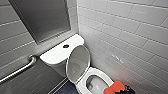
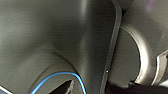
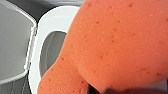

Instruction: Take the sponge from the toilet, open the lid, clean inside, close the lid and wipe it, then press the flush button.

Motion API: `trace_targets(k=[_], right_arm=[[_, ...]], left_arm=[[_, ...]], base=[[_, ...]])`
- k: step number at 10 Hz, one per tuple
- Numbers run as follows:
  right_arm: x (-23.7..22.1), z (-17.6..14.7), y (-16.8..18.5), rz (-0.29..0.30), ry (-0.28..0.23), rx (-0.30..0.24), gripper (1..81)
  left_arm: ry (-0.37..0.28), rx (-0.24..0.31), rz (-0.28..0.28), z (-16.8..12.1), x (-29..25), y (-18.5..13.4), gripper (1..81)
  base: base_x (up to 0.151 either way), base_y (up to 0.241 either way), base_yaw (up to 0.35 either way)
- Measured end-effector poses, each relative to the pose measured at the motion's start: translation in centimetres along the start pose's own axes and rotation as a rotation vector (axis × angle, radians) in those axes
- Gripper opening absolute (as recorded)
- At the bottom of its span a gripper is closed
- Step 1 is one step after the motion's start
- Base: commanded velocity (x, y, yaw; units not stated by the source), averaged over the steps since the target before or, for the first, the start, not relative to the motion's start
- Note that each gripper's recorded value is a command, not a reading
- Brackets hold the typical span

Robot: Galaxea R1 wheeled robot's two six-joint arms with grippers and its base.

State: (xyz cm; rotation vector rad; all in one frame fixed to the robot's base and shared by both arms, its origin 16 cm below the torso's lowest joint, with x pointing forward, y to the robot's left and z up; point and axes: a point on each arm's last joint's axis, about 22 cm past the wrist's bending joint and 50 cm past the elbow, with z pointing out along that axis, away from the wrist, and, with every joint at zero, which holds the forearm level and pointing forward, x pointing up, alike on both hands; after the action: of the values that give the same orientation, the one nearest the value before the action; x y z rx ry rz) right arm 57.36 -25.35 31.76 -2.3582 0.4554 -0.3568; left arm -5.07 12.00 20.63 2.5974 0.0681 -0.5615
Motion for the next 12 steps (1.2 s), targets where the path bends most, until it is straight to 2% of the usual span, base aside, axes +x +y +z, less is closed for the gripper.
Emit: trace_targets(k=[2, 4, 6, 7, 8, 10, 11, 12], right_arm=[[-3.9, -2.5, 2.5, 0.054, -0.002, -0.017, 1.0], [-7.3, -2.9, 2.4, 0.092, -0.025, -0.001, 1.0], [-11.9, -3.3, 1.5, 0.128, -0.093, 0.021, 1.0], [-12.7, -3.3, 0.5, 0.13, -0.106, 0.039, 1.0], [-12.8, -3.5, -0.2, 0.118, -0.111, 0.055, 1.0], [-11.8, -5.3, 0.7, 0.071, -0.104, 0.04, 1.0], [-9.7, -5.5, 0.6, 0.044, -0.085, 0.039, 1.0], [-6.9, -5.1, -1.0, 0.009, -0.057, 0.063, 1.0]], left_arm=[[0.0, 0.0, 0.002, 0.0, 0.0, 0.0, 81.1], [-0.002, 0.0, 0.001, 0.0, -0.1, 0.0, 81.1], [-0.015, -0.011, 0.006, 0.2, -0.5, 0.7, 81.1], [-0.011, -0.008, 0.005, 0.2, -0.5, 0.6, 81.1], [-0.011, -0.008, 0.005, 0.2, -0.5, 0.6, 81.1], [-0.011, -0.009, 0.005, 0.2, -0.5, 0.6, 81.1], [-0.011, -0.009, 0.006, 0.2, -0.5, 0.6, 81.1], [-0.015, -0.01, 0.007, 0.2, -0.4, 0.7, 81.1]], base=[[0.0, 0.0, 0.0], [0.0, 0.0, 0.0], [0.0, 0.0, 0.0], [0.0, 0.0, 0.0], [0.0, 0.0, 0.0], [0.0, 0.0, 0.0], [0.0, 0.0, 0.0], [0.0, 0.0, 0.0]])
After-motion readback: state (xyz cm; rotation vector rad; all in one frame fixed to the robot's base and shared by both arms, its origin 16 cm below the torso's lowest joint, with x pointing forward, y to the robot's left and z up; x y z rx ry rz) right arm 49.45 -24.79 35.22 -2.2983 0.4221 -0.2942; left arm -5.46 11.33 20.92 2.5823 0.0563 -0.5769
